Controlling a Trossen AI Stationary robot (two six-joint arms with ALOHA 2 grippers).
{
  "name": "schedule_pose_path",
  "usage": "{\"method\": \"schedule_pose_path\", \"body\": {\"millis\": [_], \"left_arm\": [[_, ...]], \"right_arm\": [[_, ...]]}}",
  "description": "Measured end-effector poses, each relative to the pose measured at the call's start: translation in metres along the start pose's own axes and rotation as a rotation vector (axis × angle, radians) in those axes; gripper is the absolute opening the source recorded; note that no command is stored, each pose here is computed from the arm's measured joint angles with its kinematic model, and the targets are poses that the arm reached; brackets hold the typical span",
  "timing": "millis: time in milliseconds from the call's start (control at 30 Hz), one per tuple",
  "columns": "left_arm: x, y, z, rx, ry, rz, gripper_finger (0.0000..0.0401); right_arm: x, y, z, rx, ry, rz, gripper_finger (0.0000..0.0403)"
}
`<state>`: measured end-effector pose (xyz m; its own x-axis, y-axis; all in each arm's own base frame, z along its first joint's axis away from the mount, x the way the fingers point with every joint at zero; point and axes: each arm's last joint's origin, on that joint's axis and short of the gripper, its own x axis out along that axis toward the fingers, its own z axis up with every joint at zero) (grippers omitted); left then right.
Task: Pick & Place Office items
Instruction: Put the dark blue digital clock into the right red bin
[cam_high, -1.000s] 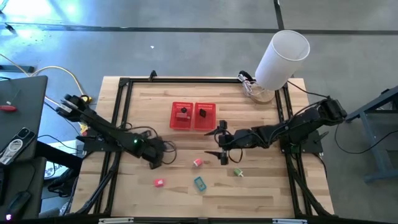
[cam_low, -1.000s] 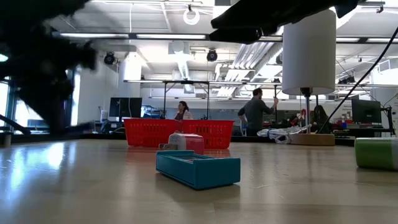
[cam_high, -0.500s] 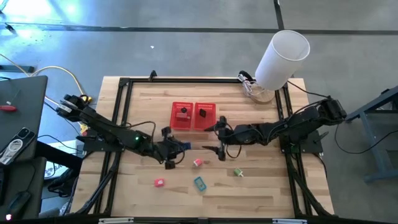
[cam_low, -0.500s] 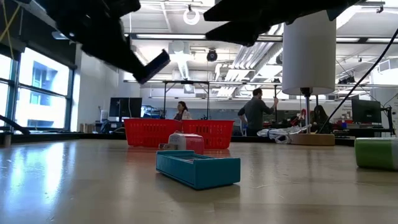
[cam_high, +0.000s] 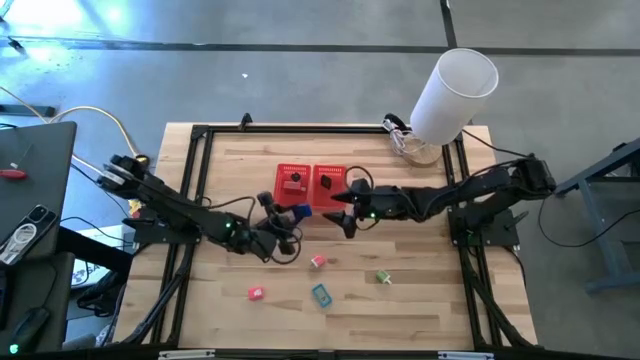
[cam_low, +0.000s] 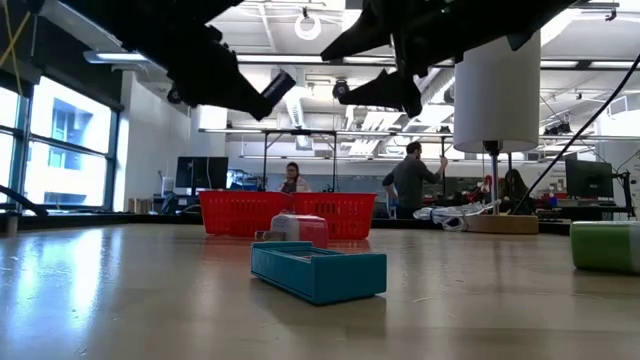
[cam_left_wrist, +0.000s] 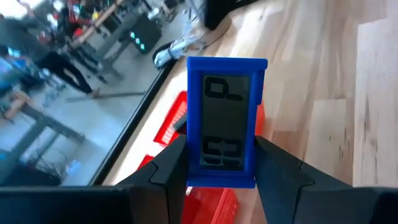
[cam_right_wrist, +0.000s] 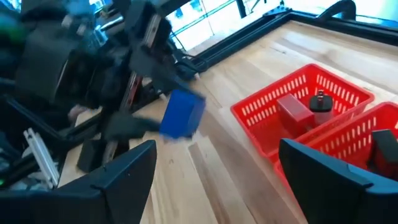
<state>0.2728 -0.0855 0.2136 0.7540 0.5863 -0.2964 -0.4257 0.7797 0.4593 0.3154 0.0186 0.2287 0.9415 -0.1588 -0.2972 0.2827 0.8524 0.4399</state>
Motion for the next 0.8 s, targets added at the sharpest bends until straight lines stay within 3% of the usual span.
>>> {"method": "schedule_pose_path", "body": {"millis": [233,467,800], "left_arm": [[0.016,-0.016,0.005,0.123,0.006,0.122,0.0139],[0.031,-0.02,0.014,0.164,0.057,0.075,0.0139],[0.042,-0.017,0.013,0.127,0.11,0.034,0.0139]], "right_arm": [[0.013,-0.004,-0.009,0.004,0.002,0.001,0.0325],[0.023,-0.006,-0.018,-0.004,0.0,0.009,0.0325],[0.023,-0.011,-0.016,-0.015,-0.005,-0.044,0.0325]]}}
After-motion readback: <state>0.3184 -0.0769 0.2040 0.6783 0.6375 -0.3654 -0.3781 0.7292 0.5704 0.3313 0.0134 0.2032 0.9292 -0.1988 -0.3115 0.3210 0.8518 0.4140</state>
